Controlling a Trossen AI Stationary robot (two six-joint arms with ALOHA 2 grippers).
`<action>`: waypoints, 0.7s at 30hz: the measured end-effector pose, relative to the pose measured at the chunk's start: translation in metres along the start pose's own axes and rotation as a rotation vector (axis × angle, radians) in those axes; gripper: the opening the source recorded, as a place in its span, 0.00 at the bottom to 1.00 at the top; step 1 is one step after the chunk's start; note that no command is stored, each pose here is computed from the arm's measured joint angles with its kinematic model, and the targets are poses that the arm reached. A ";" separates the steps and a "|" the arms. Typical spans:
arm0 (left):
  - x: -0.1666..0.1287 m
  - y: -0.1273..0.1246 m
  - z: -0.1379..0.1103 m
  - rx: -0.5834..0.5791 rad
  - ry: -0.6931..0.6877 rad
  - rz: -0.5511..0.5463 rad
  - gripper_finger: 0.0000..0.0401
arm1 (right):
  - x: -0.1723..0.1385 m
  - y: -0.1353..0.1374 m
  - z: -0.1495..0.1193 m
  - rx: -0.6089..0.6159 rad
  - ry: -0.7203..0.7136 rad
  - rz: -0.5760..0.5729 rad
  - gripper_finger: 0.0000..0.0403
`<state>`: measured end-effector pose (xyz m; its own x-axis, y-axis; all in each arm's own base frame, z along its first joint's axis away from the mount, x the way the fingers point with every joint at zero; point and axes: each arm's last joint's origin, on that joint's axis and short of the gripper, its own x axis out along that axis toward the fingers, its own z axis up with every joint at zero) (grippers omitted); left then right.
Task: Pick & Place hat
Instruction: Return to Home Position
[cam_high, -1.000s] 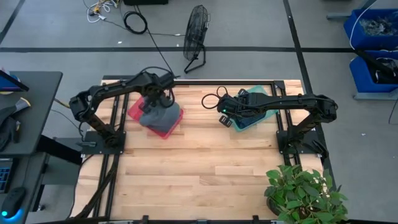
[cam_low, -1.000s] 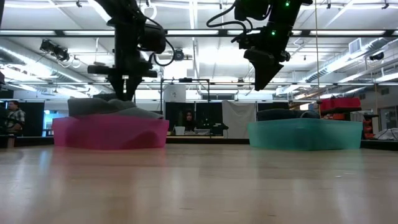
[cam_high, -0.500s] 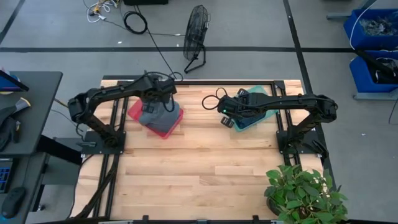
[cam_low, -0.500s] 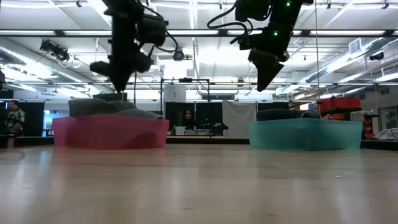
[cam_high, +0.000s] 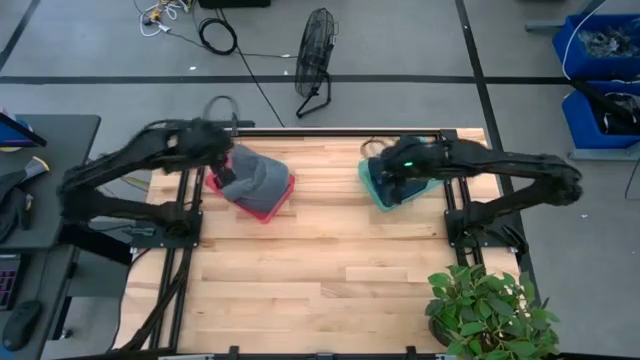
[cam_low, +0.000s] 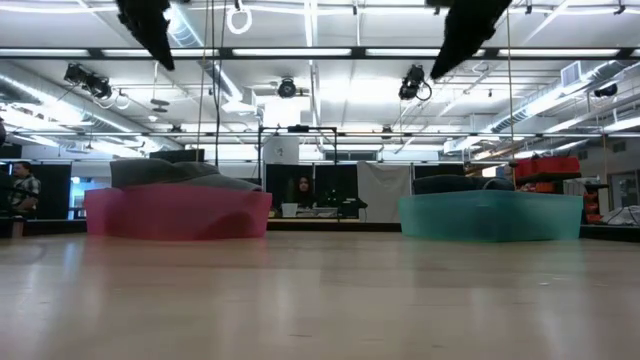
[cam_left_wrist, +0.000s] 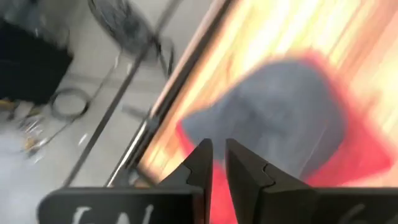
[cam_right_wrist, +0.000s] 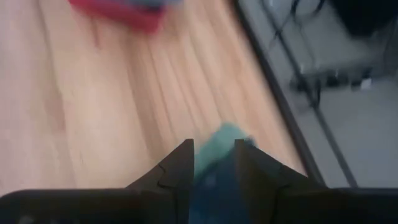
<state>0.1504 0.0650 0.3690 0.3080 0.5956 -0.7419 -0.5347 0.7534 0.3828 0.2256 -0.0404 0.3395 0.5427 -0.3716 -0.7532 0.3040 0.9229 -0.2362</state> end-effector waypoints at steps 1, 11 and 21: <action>-0.007 0.001 -0.007 -0.044 -0.074 -0.012 0.11 | -0.008 -0.002 -0.003 0.004 -0.055 0.003 0.29; 0.012 -0.035 -0.083 -0.095 -0.721 -0.299 0.05 | -0.002 0.014 -0.080 -0.035 -0.533 0.371 0.29; 0.035 -0.045 -0.129 -0.131 -0.966 -0.314 0.05 | -0.003 0.018 -0.136 -0.135 -0.908 0.492 0.30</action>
<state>0.0835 0.0161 0.2543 0.9204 0.3906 -0.0155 -0.3847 0.9122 0.1413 0.1229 -0.0086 0.2539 0.9849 0.1645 -0.0533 -0.1704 0.9758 -0.1373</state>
